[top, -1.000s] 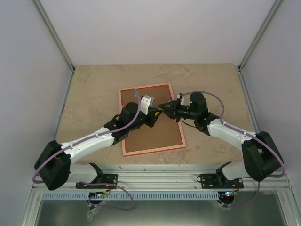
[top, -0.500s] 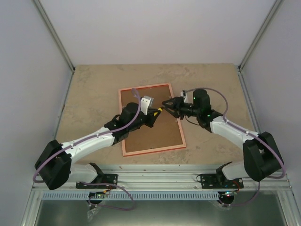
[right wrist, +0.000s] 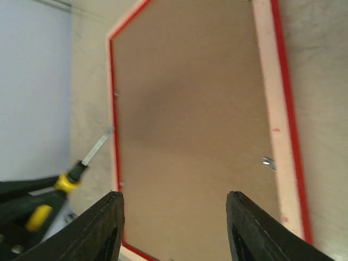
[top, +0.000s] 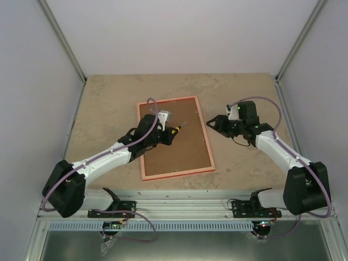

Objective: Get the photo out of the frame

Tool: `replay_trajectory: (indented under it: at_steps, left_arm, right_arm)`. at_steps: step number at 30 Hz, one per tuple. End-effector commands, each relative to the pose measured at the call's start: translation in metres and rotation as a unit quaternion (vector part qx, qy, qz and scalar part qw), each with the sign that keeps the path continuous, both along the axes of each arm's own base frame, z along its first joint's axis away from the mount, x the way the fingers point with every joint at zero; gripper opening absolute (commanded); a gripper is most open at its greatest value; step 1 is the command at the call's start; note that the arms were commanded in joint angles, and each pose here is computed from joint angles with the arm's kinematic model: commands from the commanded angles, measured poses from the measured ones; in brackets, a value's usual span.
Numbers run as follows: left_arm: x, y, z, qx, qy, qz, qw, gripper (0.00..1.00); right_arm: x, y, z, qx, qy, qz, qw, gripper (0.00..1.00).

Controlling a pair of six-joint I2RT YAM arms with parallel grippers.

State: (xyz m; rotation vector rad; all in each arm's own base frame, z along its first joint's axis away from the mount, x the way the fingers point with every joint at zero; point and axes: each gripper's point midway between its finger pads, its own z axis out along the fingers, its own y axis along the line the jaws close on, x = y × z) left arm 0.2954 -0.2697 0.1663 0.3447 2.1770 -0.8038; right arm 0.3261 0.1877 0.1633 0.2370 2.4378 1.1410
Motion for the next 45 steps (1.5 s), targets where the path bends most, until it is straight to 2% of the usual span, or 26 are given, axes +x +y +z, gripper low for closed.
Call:
replay_trajectory:
  at_steps: [1, 7, 19, 34, 45]
  left_arm:
    - [0.005, -0.002, 0.008, -0.002, 0.021, 0.001, 1.0, 0.0]
    - [-0.003, -0.016, -0.006, -0.005, 0.061, -0.037, 0.997, 0.0]
    - [-0.003, -0.043, -0.035, 0.027, 0.102, -0.083, 0.991, 0.0]
    - [-0.003, -0.065, -0.058, 0.05, 0.126, -0.105, 0.985, 0.0]
    - [0.004, -0.069, -0.07, 0.067, 0.134, -0.103, 0.983, 0.0]
  right_arm:
    - [-0.019, -0.018, -0.037, -0.097, 0.002, 0.04, 0.994, 0.52]
    - [-0.033, -0.031, -0.073, -0.169, 0.002, 0.067, 0.983, 0.49]
    - [-0.056, -0.013, -0.124, -0.185, 0.013, 0.119, 0.975, 0.34]
    - [-0.06, 0.001, -0.148, -0.203, 0.015, 0.134, 0.97, 0.29]
    - [-0.059, 0.016, -0.147, -0.2, 0.011, 0.128, 0.971, 0.12]
